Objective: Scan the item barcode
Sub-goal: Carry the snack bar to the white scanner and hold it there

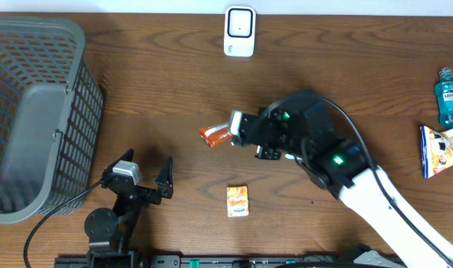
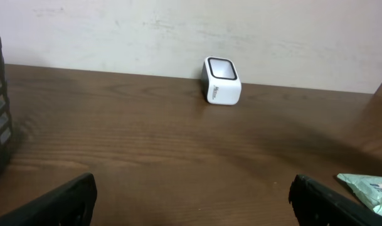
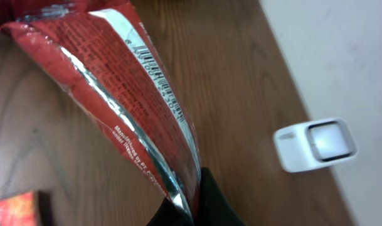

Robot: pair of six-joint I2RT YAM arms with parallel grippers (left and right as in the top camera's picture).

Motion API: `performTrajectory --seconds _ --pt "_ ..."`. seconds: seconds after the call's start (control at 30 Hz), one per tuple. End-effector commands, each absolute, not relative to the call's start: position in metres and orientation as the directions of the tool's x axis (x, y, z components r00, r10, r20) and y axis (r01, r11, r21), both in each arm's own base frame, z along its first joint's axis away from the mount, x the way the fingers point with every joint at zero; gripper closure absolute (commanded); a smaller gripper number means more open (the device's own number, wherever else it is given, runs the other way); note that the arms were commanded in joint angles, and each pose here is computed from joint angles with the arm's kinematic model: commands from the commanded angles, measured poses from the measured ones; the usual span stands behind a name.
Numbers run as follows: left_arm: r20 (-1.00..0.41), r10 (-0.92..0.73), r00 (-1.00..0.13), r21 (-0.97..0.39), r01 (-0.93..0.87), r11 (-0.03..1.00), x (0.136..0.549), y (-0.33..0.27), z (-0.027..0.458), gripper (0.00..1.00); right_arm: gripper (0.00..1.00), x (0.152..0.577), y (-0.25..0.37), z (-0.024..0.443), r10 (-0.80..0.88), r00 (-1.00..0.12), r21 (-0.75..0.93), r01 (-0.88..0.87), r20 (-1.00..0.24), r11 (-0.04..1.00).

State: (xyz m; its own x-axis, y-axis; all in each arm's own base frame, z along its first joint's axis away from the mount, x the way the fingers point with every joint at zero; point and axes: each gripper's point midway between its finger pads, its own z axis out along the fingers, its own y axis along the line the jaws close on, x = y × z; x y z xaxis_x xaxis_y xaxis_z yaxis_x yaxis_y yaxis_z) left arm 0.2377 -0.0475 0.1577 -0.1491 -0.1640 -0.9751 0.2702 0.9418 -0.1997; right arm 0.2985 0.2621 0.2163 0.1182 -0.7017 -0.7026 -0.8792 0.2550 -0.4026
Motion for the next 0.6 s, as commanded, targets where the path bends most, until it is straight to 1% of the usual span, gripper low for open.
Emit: performTrajectory --seconds 0.0,0.07,0.13,0.2,0.23,0.3,0.4,0.57 --pt "-0.967 -0.166 -0.193 -0.216 0.275 0.937 0.237 -0.05 0.141 0.02 0.99 0.33 0.265 0.193 -0.688 -0.011 -0.333 -0.869 -0.726 0.366" --pt "-0.967 -0.166 -0.193 -0.216 0.276 0.937 0.237 -0.05 0.141 0.02 0.99 0.362 0.264 0.172 -0.681 -0.074 -0.333 -0.83 -0.728 0.447" --pt "-0.967 -0.166 -0.193 -0.216 0.276 0.937 0.237 -0.05 0.141 0.02 0.99 0.382 0.265 0.159 -0.649 -0.104 -0.309 -0.816 -0.754 0.489" --pt "-0.967 -0.166 -0.193 -0.216 0.275 0.937 0.237 -0.05 0.141 0.02 0.99 0.399 0.268 0.152 -0.588 -0.138 -0.25 -0.811 -0.797 0.529" --pt "-0.967 -0.166 -0.193 -0.216 0.276 0.937 0.237 -0.05 0.141 0.02 0.99 0.405 0.271 0.152 -0.538 -0.159 -0.193 -0.82 -0.828 0.539" --pt "-0.967 -0.166 -0.193 -0.216 0.276 0.937 0.237 -0.05 0.141 0.02 0.99 0.416 0.277 0.155 -0.425 -0.206 -0.061 -0.843 -0.881 0.534" --pt "-0.967 -0.166 -0.193 -0.216 0.276 0.937 0.237 -0.05 0.141 0.02 0.99 0.441 0.28 0.163 -0.253 -0.29 0.122 -0.844 -0.923 0.523" --pt "-0.967 -0.166 -0.193 -0.216 0.276 0.937 0.237 -0.05 0.141 0.02 0.99 0.497 0.28 0.164 -0.02 -0.447 0.369 -0.762 -0.894 0.532"
